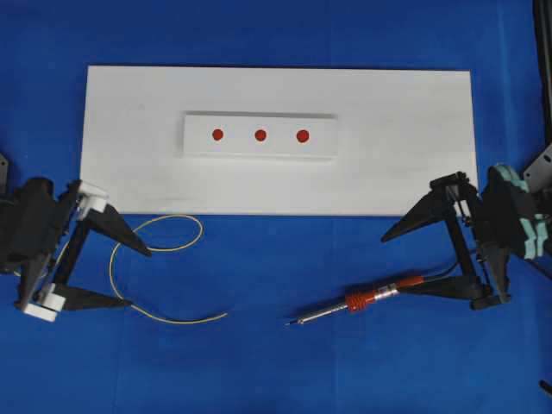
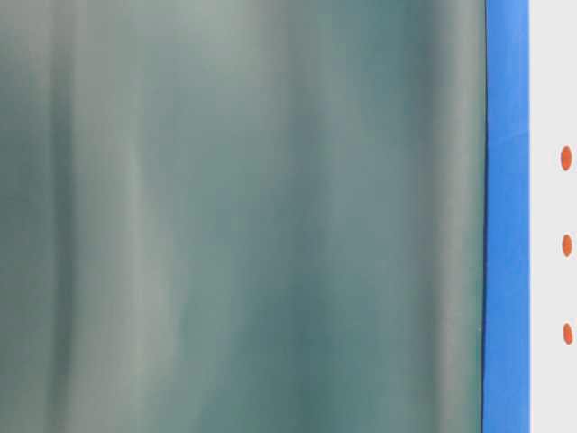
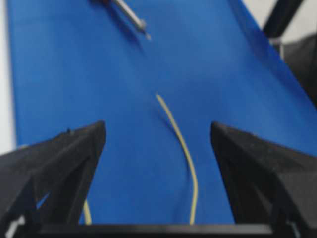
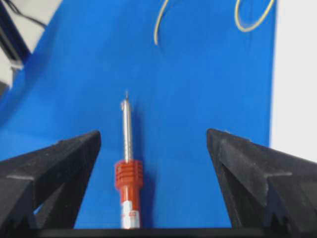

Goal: Touch the tip of the soldering iron to the tip of the solder at the mark.
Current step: 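Move left gripper to yellow solder wire and right gripper to soldering iron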

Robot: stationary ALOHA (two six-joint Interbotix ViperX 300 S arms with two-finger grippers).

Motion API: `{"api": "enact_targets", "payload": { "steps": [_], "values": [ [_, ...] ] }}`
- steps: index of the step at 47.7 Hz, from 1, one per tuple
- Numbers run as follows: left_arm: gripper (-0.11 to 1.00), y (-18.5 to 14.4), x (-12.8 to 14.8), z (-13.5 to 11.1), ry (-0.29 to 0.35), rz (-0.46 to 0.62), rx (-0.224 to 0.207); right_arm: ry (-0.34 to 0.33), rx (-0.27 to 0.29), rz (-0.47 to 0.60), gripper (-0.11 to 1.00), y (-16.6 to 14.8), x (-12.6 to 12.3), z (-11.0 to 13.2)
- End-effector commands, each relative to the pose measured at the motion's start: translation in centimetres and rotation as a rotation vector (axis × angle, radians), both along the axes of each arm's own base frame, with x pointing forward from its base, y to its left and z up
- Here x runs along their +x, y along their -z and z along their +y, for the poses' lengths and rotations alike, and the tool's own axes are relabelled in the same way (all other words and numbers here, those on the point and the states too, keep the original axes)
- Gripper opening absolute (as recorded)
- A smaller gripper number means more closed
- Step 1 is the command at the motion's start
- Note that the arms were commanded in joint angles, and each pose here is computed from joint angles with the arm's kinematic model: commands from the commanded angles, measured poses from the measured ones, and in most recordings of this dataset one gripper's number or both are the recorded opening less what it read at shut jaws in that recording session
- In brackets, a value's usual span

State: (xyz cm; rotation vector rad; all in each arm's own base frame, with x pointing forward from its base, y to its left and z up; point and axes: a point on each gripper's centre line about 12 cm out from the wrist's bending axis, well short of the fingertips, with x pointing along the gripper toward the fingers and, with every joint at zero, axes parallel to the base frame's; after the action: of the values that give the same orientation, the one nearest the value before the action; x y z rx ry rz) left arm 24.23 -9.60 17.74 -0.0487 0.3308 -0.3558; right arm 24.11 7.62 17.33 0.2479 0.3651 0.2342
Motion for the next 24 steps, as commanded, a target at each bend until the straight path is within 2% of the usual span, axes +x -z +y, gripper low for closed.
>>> {"api": "enact_targets", "payload": {
  "steps": [1, 6, 18, 24],
  "values": [
    [0.8, 0.7, 0.4, -0.8, 0.021, -0.015, -0.009, -0.001, 0.017, -0.018, 0.86, 1.2, 0.5, 0.7],
    [0.8, 2.2, 0.7, -1.6, 0.044, -0.01, -0.008, -0.008, 0.025, -0.009, 0.86, 2.8, 0.8, 1.6],
    [0.79, 7.1, 2.3, -2.8, 0.041, 0.087, -0.013, 0.046, 0.029, 0.103, 0.86, 6.9, 1.3, 2.7],
    [0.79, 8.8, 2.9, -4.0, 0.066, 0.094, -0.014, 0.058, 0.031, 0.13, 0.85, 7.9, 1.6, 3.4]
  ]
}}
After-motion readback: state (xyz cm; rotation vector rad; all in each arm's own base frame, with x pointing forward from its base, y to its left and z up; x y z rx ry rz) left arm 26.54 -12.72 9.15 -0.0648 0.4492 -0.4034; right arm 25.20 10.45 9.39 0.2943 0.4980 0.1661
